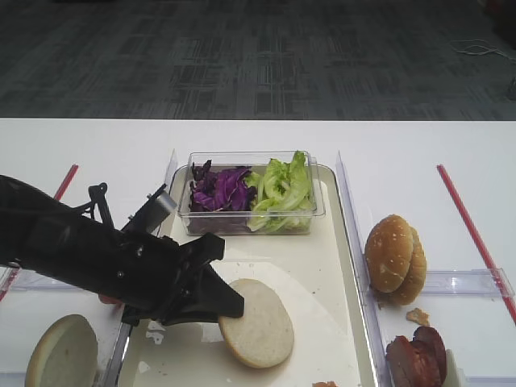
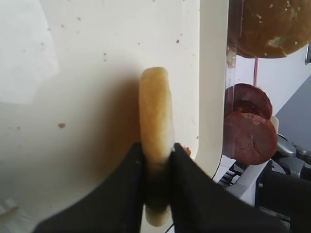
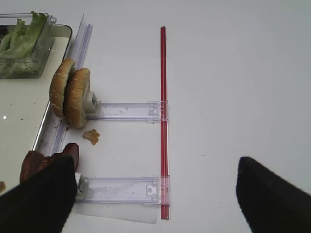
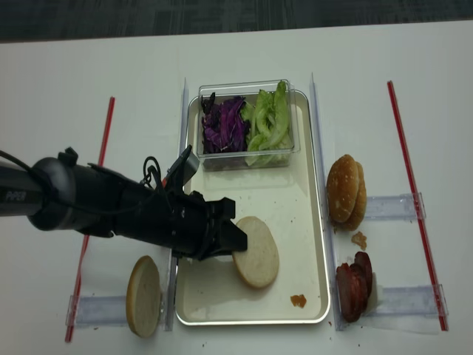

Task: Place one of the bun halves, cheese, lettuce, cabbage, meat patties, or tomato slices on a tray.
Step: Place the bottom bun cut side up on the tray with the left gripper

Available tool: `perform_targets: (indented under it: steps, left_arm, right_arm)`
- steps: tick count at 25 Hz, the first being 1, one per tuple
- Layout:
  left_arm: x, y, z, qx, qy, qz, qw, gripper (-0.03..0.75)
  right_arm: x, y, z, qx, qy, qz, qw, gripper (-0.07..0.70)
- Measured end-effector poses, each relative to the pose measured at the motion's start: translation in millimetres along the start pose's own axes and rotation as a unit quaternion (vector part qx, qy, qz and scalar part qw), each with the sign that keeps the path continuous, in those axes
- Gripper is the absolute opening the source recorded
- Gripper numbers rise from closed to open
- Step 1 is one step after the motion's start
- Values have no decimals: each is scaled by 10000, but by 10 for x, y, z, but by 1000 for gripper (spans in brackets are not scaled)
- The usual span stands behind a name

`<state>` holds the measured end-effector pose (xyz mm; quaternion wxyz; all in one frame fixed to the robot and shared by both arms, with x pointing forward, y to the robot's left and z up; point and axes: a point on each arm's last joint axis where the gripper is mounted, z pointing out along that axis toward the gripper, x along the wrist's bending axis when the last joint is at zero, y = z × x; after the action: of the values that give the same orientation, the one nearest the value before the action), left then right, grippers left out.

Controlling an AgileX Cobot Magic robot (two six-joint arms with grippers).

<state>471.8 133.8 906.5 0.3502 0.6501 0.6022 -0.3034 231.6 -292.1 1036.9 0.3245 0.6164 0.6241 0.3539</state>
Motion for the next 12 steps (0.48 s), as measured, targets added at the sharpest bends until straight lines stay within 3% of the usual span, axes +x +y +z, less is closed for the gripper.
perform_targets:
  steps: [8,12]
  left_arm:
    - [9,5,0,-30,48,35,10000,257]
    - [11,7,0,-39,63,39,10000,294]
  right_arm:
    - [0,0,0,0,0,0,10000,693]
    - [0,0,0,0,0,0,10000,693]
